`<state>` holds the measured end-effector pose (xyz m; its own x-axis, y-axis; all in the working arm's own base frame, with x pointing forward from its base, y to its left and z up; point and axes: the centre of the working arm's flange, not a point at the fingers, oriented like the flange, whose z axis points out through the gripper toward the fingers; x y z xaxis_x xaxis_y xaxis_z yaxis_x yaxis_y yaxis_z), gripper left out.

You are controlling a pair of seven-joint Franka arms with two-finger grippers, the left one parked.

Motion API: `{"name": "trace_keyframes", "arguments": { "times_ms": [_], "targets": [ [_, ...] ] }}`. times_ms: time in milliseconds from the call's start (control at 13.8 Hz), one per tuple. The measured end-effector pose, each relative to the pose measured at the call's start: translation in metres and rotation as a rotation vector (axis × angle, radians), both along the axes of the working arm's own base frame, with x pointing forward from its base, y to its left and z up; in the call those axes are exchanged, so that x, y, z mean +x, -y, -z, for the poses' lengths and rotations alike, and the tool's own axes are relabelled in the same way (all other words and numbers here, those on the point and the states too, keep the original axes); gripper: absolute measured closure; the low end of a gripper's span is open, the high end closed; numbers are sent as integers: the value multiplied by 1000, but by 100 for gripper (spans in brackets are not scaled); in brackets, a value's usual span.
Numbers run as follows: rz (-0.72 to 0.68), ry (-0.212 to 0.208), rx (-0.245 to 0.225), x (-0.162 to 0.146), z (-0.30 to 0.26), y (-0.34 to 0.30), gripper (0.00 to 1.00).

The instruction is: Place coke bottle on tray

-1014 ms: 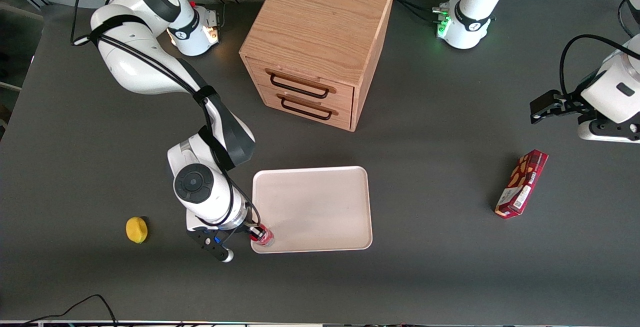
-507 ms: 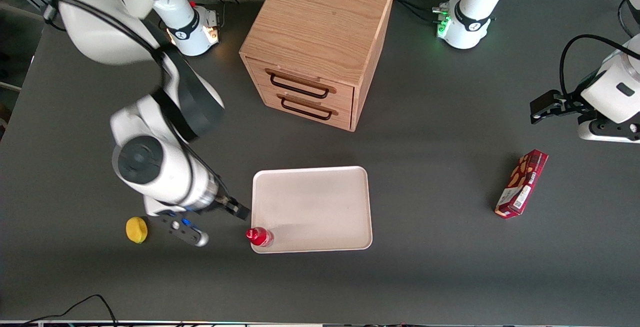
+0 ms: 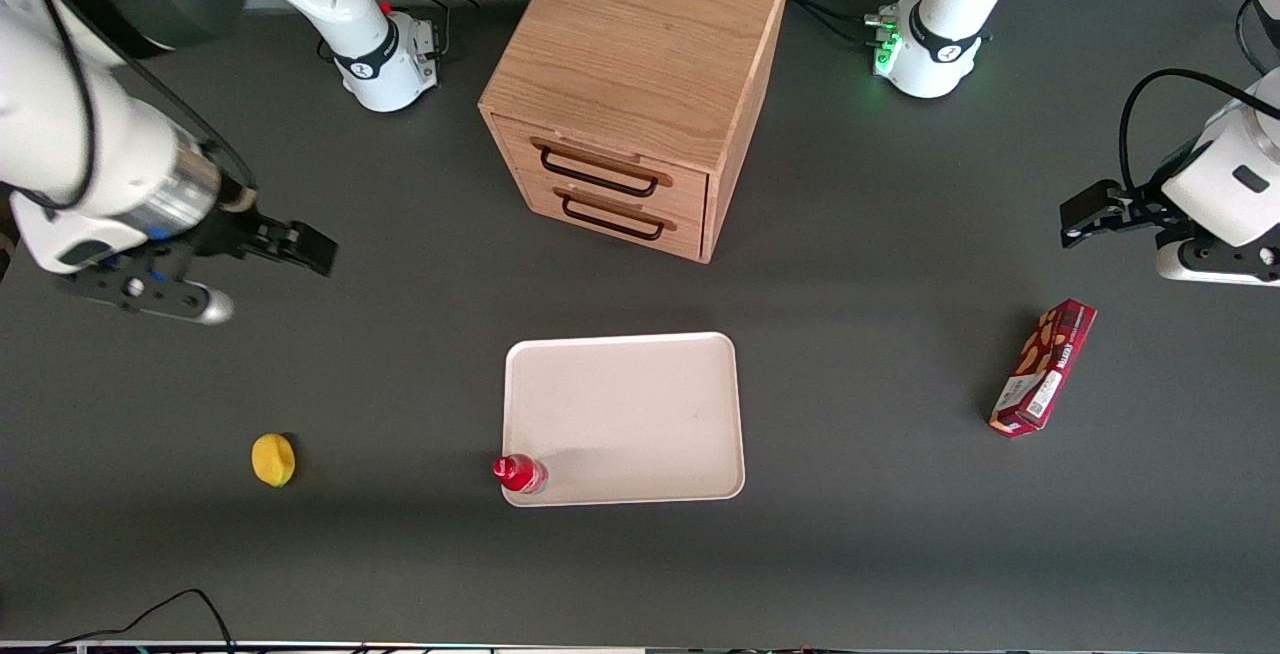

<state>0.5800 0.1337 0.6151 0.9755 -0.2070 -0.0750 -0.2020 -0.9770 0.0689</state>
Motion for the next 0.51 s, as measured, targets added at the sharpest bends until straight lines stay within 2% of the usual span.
{"name": "trace_keyframes", "arguments": {
  "times_ms": [145,362,507],
  "targets": [
    [-13,22,-10,-30,14,39,0],
    [-9,39,23,-73,55,64,0],
    [-4,44,22,-88,63,67,0]
  ]
}}
